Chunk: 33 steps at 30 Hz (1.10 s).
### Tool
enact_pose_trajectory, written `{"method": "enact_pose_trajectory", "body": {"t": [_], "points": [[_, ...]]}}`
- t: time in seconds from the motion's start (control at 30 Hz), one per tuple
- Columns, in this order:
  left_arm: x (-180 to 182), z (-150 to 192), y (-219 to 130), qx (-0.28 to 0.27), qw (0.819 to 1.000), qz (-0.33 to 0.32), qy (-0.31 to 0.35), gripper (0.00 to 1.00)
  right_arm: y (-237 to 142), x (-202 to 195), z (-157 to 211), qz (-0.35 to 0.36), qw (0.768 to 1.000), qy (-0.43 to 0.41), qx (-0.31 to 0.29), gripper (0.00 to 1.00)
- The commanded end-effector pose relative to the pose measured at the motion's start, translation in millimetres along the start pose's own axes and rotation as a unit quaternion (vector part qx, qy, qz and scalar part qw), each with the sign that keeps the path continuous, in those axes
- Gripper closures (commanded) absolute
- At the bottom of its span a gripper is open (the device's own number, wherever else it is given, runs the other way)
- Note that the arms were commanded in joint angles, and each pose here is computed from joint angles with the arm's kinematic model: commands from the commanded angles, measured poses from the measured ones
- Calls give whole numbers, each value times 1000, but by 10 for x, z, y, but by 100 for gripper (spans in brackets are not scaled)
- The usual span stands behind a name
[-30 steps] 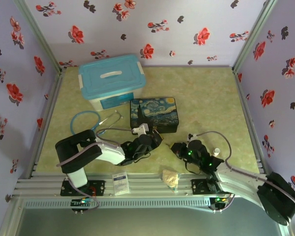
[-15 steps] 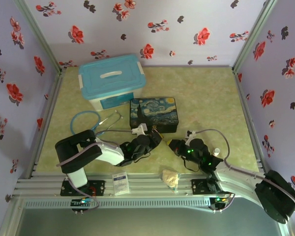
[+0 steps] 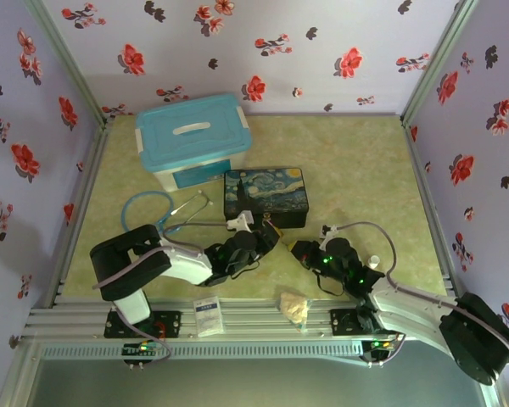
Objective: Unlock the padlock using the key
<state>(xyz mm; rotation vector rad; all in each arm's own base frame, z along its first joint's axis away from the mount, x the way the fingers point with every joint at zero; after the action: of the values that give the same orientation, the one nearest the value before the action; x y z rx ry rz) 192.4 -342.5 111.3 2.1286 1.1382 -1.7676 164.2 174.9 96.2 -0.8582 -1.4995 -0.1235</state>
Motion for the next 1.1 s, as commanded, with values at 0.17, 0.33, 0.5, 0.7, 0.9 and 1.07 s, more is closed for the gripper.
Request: {"method": "enact_pose_trajectory", "body": {"t": [0.17,0.33,0.5,0.7,0.9,1.07], "points": [[-164,-99,-76,-16,999,35,-10,100,-9,165,-74,-23,999,-19,-14,100],[-212,-66,-34,-8,999,39,-6,100,10,197,-83,-32,999,-18,-16,100],[-173,-50,-20,-5,999,37,-10,100,24,219,-87,-45,999,-13,-18,100],[-134,-45,-1,-5,999,31,-7,100,-12,203,-87,-43,999,-15,-21,100],[-211,35,13,5,999,44,-17,100,-14,212,-102,-56,998,-4,-28,100],[-288,159,52,19,997,65,-29,100,-17,231,-118,-75,996,4,-37,100]]}}
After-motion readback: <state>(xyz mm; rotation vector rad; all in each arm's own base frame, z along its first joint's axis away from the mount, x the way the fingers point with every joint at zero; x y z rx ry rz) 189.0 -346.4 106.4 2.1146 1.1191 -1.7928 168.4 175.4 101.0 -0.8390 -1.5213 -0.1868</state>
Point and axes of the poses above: each hand's point on the last joint's axis, 136 mm out from that joint toward the fingers, its own y axis out along the fingers, its own x axis along the line the jaws close on, z = x × y, the point moved 5 cm from there along -y, back along the fingers, and after that the axes turned 3 degrees about y, right-handed, at the moved point
